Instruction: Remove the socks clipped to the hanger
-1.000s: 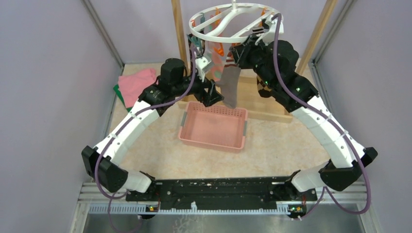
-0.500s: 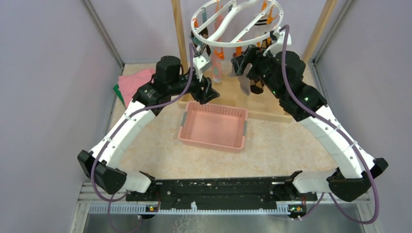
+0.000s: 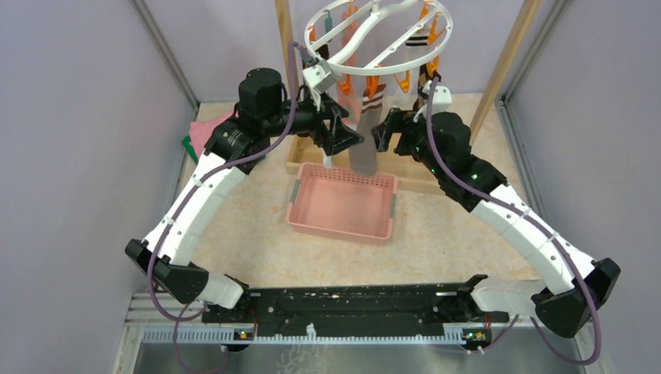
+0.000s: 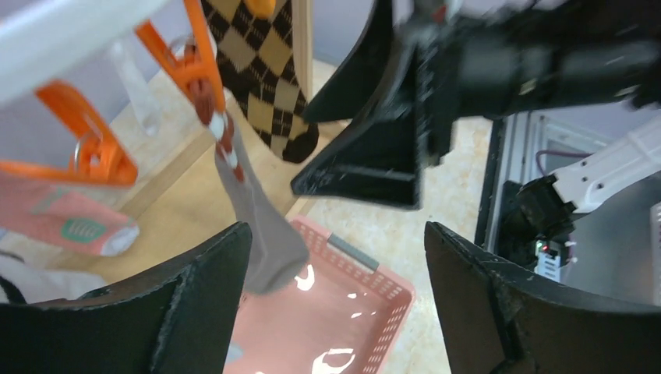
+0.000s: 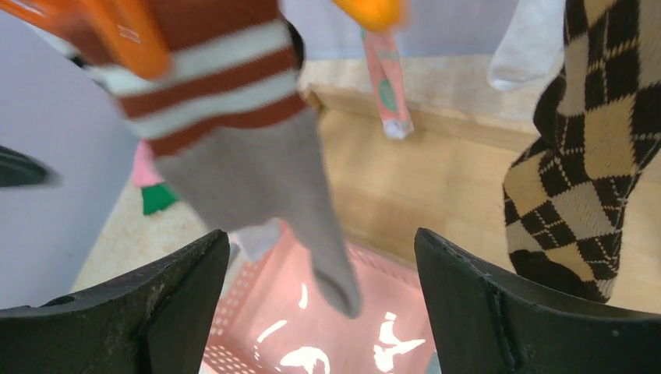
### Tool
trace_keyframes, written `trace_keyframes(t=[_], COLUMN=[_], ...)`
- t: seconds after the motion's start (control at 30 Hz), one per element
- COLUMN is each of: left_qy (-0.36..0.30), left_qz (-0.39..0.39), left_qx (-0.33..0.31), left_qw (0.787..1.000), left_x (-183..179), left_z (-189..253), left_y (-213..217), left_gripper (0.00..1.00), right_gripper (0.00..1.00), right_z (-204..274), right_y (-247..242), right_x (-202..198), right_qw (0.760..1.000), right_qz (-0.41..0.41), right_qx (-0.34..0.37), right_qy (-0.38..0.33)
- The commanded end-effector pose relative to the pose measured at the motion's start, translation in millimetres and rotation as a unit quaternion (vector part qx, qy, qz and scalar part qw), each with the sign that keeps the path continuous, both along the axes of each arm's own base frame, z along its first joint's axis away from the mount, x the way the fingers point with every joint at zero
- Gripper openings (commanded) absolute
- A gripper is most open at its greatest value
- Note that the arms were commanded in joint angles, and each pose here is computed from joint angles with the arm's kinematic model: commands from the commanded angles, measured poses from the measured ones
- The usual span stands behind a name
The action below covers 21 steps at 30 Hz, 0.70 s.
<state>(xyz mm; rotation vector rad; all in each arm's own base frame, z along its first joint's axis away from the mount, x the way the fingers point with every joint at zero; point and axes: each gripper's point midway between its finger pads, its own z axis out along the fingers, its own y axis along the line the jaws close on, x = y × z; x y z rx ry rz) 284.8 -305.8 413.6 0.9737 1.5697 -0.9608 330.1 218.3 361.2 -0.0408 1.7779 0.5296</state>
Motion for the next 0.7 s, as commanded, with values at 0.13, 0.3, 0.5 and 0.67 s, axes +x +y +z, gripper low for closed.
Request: trace_keyframes(t=[0.13, 0.3, 0.5, 0.67], left_qy=[0.011, 0.011, 0.038, 0.009], left_qz=[-0.037, -0.05, -0.038, -0.007], left_qx=[-0.078, -0.106, -0.113, -0.118], left_qw=[0.996, 0.993, 0.992, 0.993], left_x=[-11, -9, 5, 16], left_z=[46, 60, 61, 67], left_y=[-13, -20, -24, -15], left_gripper=[0.9, 0.91, 0.92, 0.92], right_gripper=[0.89, 0.87, 0.46, 0.16], right_z=[1, -2, 2, 6], right_y=[29, 57, 59, 49], right_x=[4, 5, 8, -1], right_qw=[0.986, 0.967, 0.966, 0.968], right_qz=[0.151, 0.231, 0.233, 0.217], right_qx=[0.028, 0.017, 0.015, 0.025], right_qy=[-0.071, -0.102, -0.111, -0.12])
